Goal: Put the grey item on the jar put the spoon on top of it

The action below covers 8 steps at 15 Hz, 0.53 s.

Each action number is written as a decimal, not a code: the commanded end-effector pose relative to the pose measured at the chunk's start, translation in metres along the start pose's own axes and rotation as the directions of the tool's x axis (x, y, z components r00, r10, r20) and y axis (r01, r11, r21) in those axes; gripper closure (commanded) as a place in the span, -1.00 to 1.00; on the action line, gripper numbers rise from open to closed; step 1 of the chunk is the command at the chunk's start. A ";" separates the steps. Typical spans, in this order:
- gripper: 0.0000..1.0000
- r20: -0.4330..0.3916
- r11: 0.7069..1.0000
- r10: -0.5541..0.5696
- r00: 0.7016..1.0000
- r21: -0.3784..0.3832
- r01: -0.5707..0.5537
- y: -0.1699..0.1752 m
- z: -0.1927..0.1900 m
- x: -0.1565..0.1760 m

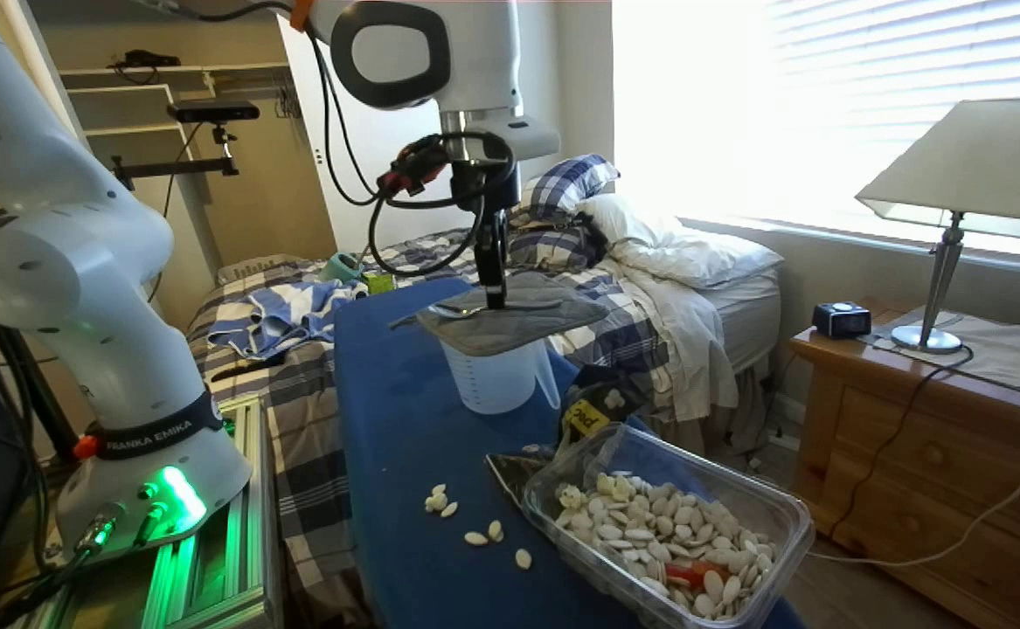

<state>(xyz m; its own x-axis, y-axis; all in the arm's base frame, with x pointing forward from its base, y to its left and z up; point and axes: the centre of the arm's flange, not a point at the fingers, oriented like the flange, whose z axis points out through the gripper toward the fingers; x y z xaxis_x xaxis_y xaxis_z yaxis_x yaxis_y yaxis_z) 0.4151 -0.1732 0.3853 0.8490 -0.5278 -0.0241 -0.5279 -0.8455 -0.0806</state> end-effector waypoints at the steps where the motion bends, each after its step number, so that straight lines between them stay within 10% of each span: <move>1: -0.32 -0.001 1.000 -0.011 1.000 0.027 0.011 -0.002 -0.002 0.008; 8: -1.00 -0.045 1.000 -0.029 0.999 -0.006 0.028 -0.023 -0.033 -0.014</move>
<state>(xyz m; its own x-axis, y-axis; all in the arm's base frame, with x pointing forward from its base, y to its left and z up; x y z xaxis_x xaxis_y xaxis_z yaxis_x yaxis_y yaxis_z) 0.4209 -0.1636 0.3953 0.8593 -0.5115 -0.0030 -0.5100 -0.8563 -0.0814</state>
